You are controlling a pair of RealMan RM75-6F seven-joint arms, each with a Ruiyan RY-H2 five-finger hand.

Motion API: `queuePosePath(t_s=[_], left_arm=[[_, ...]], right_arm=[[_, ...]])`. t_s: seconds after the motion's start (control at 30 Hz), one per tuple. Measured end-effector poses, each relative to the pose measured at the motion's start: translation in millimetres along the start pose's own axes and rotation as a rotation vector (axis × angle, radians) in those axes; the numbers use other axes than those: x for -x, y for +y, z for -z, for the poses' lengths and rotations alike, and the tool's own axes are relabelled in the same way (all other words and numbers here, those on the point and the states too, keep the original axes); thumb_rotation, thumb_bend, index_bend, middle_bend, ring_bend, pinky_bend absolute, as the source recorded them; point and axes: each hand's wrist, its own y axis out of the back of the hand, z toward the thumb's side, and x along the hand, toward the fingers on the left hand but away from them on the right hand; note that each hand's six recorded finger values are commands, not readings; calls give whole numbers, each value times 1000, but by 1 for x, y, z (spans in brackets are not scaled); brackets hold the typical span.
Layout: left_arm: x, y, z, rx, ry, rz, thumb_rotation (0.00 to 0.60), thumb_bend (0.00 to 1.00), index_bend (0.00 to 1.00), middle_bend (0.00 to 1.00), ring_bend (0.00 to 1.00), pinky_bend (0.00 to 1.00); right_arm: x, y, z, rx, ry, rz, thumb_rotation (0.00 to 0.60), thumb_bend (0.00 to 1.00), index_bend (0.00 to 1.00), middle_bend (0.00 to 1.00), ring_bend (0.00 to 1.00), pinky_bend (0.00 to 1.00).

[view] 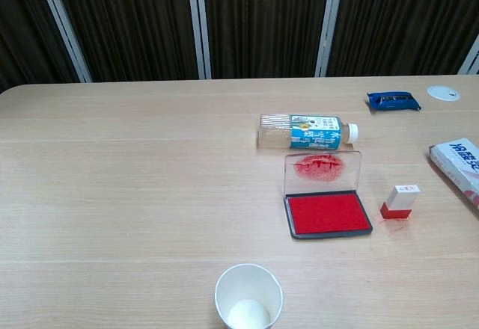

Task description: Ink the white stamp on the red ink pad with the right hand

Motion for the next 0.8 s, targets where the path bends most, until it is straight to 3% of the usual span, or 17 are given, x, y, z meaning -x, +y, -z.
queuePosePath(t_s=[0.23,0.3,0.37,0.47,0.63,0.8], left_arm=[[2,0,2,-4,6,0,600,0,0,0,0,0],[2,0,2,-5,9,-1,600,0,0,0,0,0],[2,0,2,-9,11,-2,600,0,0,0,0,0],[-1,-2,3,-16,19,2,600,1,0,0,0,0],[-9,-10,5,-39,42,22,600,0,0,0,0,0],[-17,-20,5,-72,61,48,600,0,0,0,0,0]], right_arm=[[0,-2,-1,1,4,-6,600,0,0,0,16,19],[2,-4,-1,0,5,-15,600,0,0,0,196,216],[5,-7,0,-2,6,-27,600,0,0,0,517,612],[17,-16,2,-20,19,-52,600,0,0,0,692,849],[48,-42,5,-53,39,-141,600,0,9,76,782,913],[80,-74,-4,-38,57,-274,600,0,174,213,843,953]])
